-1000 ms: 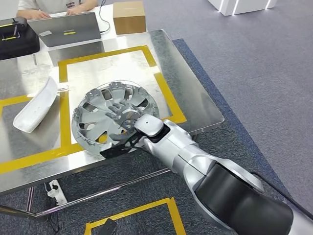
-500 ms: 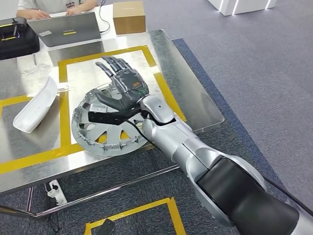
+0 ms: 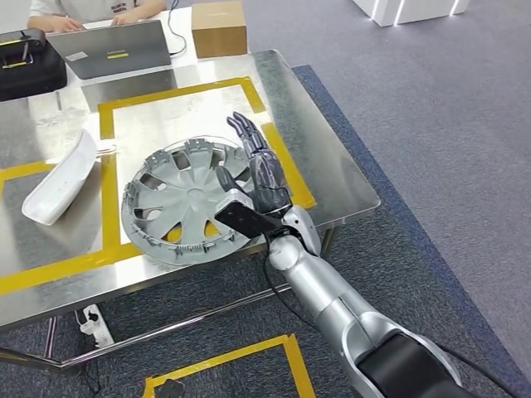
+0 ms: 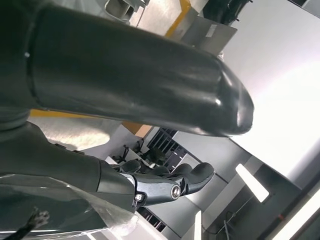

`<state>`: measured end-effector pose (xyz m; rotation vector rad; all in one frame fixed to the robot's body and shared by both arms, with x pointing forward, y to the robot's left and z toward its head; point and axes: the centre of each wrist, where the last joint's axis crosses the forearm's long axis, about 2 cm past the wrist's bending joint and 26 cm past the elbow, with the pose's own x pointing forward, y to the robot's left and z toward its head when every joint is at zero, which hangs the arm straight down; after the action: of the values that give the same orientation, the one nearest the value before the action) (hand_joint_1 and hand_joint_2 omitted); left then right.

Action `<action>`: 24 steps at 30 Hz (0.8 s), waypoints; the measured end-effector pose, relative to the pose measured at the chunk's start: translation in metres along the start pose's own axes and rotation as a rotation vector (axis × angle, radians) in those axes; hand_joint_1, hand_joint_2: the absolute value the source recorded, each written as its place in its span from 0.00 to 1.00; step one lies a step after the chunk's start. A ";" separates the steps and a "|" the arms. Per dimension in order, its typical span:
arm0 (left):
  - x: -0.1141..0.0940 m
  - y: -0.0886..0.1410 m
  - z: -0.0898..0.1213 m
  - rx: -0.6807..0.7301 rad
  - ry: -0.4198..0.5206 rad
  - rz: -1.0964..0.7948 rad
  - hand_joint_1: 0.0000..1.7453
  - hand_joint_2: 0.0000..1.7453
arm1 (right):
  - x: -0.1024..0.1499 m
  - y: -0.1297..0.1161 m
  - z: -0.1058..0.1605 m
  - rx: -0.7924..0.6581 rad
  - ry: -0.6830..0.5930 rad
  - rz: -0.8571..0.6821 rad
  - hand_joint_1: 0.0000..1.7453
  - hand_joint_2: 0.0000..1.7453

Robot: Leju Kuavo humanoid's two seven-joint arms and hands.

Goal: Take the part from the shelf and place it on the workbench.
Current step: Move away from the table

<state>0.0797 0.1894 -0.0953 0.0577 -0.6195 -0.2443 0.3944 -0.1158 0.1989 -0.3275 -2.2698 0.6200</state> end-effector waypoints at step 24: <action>-0.035 0.005 0.015 0.252 0.110 0.318 0.00 0.00 | 0.024 -0.002 0.353 -0.344 0.704 -0.261 0.00 0.00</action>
<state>0.0445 0.2032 -0.1027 0.2114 -0.5385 0.1452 0.1220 -0.2254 0.0008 -0.3403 -1.6796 -0.0392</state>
